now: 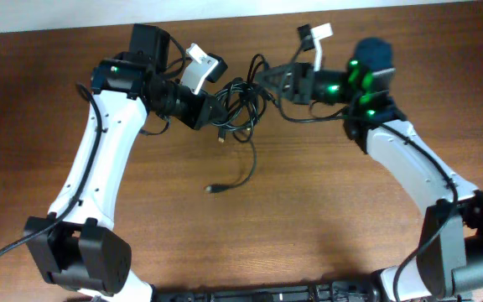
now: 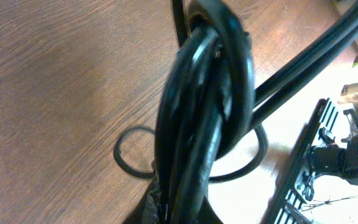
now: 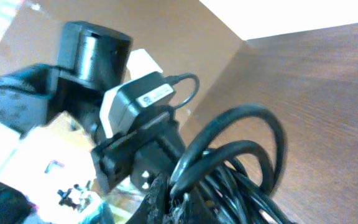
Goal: Untangle cables
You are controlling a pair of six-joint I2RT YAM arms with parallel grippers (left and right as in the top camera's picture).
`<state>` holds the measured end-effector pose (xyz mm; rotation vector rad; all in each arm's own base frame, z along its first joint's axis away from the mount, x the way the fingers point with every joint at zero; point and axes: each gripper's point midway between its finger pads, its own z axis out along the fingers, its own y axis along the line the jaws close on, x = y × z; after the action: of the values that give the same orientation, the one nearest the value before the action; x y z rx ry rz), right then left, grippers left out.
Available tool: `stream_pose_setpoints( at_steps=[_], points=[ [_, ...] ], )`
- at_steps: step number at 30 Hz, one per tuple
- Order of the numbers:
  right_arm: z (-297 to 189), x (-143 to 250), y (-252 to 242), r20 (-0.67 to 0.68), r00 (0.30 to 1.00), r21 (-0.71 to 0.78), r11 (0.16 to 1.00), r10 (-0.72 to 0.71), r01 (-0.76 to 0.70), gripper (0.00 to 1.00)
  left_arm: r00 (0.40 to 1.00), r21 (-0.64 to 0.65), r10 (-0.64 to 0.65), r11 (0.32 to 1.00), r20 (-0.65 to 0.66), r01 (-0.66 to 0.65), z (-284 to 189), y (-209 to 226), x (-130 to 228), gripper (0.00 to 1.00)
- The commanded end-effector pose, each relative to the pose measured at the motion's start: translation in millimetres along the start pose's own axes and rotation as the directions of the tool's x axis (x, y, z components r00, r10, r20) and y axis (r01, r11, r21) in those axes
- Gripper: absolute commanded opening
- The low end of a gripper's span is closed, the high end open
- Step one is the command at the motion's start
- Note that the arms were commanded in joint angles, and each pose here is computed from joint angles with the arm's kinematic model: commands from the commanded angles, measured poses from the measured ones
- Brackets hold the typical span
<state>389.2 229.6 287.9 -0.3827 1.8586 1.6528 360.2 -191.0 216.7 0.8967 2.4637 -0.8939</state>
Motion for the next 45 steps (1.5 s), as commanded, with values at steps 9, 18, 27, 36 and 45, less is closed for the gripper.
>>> stream_pose_setpoints(
  at_steps=[9, 18, 27, 36, 45],
  points=[
    [-68, -29, -26, 0.076, 0.995, 0.073, 0.995, 0.064, -0.069, 0.90, 0.992, -0.172, -0.113, 0.980, -0.048, 0.103, -1, 12, 8, 0.00],
    [9, 48, -51, -0.023, 0.957, 0.281, 0.920, 0.290, -0.272, 0.90, 0.927, -0.458, -0.361, 0.810, 0.103, 0.366, -17, 64, 5, 0.00],
    [38, 54, -75, 0.120, 0.972, 0.503, 0.832, 0.203, -0.236, 0.57, 0.965, -0.398, -0.262, 0.884, 0.009, 0.244, 20, 9, -2, 0.00],
    [2, 35, -59, 0.059, 0.958, 0.342, 0.896, 0.281, -0.284, 0.04, 0.969, -0.525, -0.248, 0.825, -0.002, 0.210, 13, 23, 5, 0.00],
    [-152, -40, -86, 0.292, 0.923, 0.271, 0.904, 0.250, -0.330, 0.05, 0.966, -0.532, -0.257, 0.820, -0.015, 0.210, 12, 24, 9, 0.00]
  ],
)
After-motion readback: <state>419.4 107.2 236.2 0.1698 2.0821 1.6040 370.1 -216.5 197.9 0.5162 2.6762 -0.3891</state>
